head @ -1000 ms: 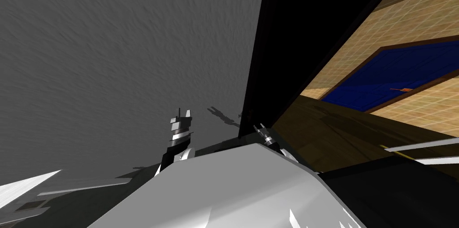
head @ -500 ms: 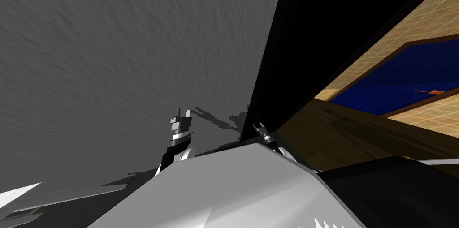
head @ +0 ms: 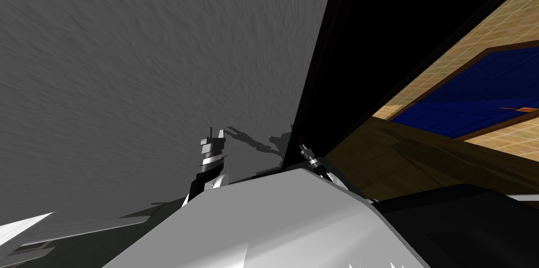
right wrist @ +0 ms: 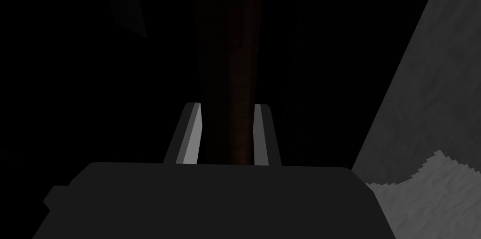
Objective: Pull the door open
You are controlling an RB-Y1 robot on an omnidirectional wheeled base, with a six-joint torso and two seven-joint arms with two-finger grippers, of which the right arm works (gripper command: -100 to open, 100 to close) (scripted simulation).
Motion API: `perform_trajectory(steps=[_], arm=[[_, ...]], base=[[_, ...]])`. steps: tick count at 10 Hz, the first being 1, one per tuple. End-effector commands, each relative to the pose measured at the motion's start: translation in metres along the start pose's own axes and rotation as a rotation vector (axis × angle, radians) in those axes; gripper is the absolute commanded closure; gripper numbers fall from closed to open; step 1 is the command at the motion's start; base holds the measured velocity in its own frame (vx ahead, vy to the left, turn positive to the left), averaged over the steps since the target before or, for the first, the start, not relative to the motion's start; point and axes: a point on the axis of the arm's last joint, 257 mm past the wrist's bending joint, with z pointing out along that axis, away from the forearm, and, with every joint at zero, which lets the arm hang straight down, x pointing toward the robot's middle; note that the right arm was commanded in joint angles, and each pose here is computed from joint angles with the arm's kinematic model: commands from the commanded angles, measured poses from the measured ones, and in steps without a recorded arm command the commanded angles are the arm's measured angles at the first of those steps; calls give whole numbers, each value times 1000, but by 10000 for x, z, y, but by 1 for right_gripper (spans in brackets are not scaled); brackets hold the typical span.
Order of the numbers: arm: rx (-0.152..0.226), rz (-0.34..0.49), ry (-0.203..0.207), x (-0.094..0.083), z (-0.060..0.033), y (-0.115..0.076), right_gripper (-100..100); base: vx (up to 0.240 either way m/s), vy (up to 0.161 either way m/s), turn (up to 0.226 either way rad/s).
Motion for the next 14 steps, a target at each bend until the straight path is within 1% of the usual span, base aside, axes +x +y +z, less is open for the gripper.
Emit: perform_trajectory(steps=[1, 3, 4, 6, 10, 14], arm=[[-1, 1, -2, -3, 0, 6, 100], [-1, 1, -2, -3, 0, 6, 100], [6, 43, -3, -5, 7, -5, 100], [10, 75, -5, -10, 14, -9, 100], [22, 177, -14, -27, 35, -22, 100], [39, 308, -28, -48, 64, -39, 100]], base=[[0, 0, 0], [0, 0, 0], [-24, -15, 43], [-29, -17, 41], [-29, -20, 48], [-42, -29, 67]])
